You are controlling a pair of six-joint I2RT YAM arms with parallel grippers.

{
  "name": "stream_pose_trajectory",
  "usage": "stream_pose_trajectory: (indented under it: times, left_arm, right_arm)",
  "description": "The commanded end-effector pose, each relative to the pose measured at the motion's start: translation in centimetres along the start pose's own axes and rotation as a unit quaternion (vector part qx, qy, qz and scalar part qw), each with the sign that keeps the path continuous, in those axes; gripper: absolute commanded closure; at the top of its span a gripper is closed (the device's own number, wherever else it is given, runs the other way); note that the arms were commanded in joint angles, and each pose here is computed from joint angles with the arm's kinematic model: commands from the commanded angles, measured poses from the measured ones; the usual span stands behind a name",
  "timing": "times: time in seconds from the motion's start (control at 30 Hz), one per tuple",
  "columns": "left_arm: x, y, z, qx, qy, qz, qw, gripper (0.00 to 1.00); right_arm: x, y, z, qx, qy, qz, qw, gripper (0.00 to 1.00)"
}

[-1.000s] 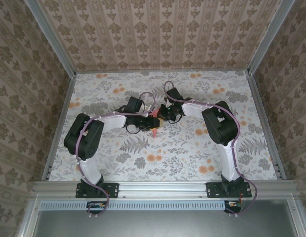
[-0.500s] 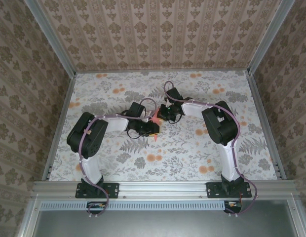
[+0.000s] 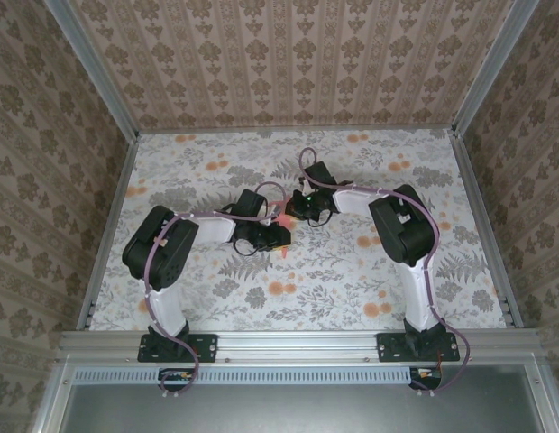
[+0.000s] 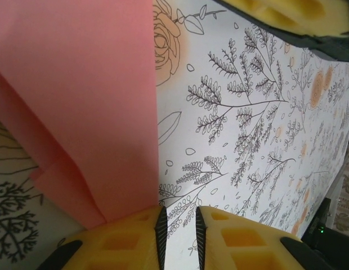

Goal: Fold a paper plane with a square sheet of paper (fold left side to right side)
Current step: Fold the wing for the fifth time at the center of the table.

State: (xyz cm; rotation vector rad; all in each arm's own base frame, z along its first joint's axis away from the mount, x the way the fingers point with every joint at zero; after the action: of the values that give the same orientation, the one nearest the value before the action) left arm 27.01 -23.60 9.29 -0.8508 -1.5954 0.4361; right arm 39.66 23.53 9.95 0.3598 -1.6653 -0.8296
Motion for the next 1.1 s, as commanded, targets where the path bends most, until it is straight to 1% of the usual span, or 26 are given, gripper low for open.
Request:
stream_pose_trajectory:
  times: [0.0, 0.23, 0.43, 0.67, 1.07]
  left_arm:
    - [-0.8, 1.8, 2.6, 0.047, 0.044, -0.059, 0.996, 0.77]
    - [-0.7, 1.8, 2.9, 0.043, 0.047, -0.07, 0.996, 0.8]
    - [-0.7, 1.9, 2.9, 0.041, 0.049, -0.073, 0.995, 0.8]
    - [-0.7, 1.8, 2.8, 0.038, 0.051, -0.075, 0.995, 0.81]
    - [-0.6, 1.8, 3.0, 0.038, 0.055, -0.079, 0.995, 0.82]
  right_arm:
    - [3.0, 2.4, -0.3, 0.038, -0.027, -0.061, 0.997, 0.98]
    - [4.3, 1.1, 2.3, 0.04, -0.01, -0.074, 0.996, 1.0]
    - [2.9, 0.5, 3.5, 0.039, 0.022, -0.081, 0.996, 1.0]
    - [1.0, 0.0, 3.2, 0.035, 0.036, -0.076, 0.996, 1.0]
    - [-0.9, -1.4, 1.5, 0.049, 0.032, -0.024, 0.998, 1.0]
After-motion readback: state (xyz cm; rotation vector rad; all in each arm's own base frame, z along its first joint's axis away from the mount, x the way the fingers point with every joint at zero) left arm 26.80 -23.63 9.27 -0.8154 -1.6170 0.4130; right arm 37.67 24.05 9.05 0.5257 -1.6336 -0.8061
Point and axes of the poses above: each hand's point on the last joint's axis, 136 mm out from that joint toward the fingers, its own x axis back along the fingers, its own y axis along the line the jaws close on, z = x × y, the point moved 10 cm from there along x, back along the fingers, and after that the axes turned 8 degrees about -x, right-handed, at the moved point
